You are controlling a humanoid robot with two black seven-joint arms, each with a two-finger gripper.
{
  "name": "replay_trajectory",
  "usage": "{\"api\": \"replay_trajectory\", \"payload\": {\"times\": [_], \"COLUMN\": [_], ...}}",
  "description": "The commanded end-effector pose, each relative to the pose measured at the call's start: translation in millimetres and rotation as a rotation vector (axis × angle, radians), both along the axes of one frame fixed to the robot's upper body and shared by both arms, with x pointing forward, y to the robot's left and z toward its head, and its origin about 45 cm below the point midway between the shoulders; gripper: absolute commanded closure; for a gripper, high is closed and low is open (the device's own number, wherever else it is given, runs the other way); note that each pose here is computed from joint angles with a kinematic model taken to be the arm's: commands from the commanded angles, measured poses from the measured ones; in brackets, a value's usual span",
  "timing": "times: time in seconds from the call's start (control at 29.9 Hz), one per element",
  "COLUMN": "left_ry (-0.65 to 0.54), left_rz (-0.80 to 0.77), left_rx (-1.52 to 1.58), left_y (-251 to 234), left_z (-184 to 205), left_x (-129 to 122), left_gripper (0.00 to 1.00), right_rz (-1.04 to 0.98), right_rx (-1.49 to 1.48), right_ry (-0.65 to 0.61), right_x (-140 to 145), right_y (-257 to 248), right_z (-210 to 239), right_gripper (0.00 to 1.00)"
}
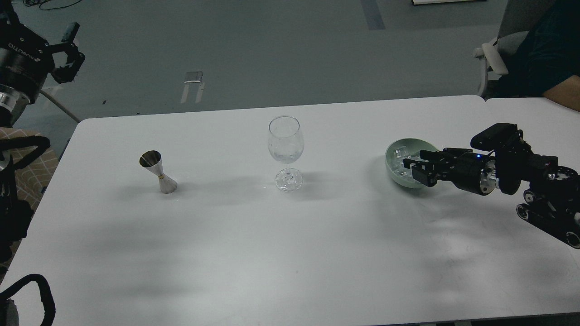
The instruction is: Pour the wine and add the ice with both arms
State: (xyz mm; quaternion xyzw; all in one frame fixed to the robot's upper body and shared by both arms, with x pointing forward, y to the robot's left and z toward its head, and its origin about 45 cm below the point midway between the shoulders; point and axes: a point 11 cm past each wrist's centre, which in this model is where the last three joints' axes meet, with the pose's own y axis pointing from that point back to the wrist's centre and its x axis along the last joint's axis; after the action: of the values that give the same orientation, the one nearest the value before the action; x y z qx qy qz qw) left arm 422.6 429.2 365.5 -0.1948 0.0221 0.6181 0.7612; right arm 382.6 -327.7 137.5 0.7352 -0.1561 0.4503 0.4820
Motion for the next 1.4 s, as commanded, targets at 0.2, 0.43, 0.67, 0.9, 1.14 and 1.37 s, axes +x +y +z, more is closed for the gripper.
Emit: {"api": "replay_trajectory", "payload": {"times": [0.2, 0.43, 0.67, 0.9, 1.14, 1.37], "left_ry": [0.0, -0.002, 0.002, 0.001, 0.001, 0.0], "left_rz": [0.0, 0.0, 0.0, 0.0, -0.001, -0.001], "left_rx": [0.002, 0.002, 0.001, 0.003, 0.004, 0.005], "left_y": [0.3, 0.1, -0.1, 0.4, 0.1, 0.3], "left_z": [0.2, 0.8, -1.1, -0.7, -0.9, -0.1], "left_x": [-0.5, -0.3, -0.8, -1.0, -1.3, -1.5], "left_gripper": [0.02, 0.02, 0.02, 0.02, 0.02, 0.02], "right_rz": [-0.017, -0.012, -0.005, 0.003, 0.009, 0.021], "right_rx": [-0.017, -0.008, -0.003, -0.02, -0.027, -0.016], "right_ry": [0.006, -0.001, 0.004, 0.013, 0.018, -0.017], "right_x": [0.8, 5.2, 5.0, 3.8, 1.8, 9.1], "right_y": [-3.5, 5.4, 9.9, 8.8, 8.7, 10.3], "right_z": [-1.9, -2.9, -4.9, -6.4, -8.7, 9.6], "right_gripper": [0.44, 0.44, 0.46, 0.65, 0.86, 0.89]}}
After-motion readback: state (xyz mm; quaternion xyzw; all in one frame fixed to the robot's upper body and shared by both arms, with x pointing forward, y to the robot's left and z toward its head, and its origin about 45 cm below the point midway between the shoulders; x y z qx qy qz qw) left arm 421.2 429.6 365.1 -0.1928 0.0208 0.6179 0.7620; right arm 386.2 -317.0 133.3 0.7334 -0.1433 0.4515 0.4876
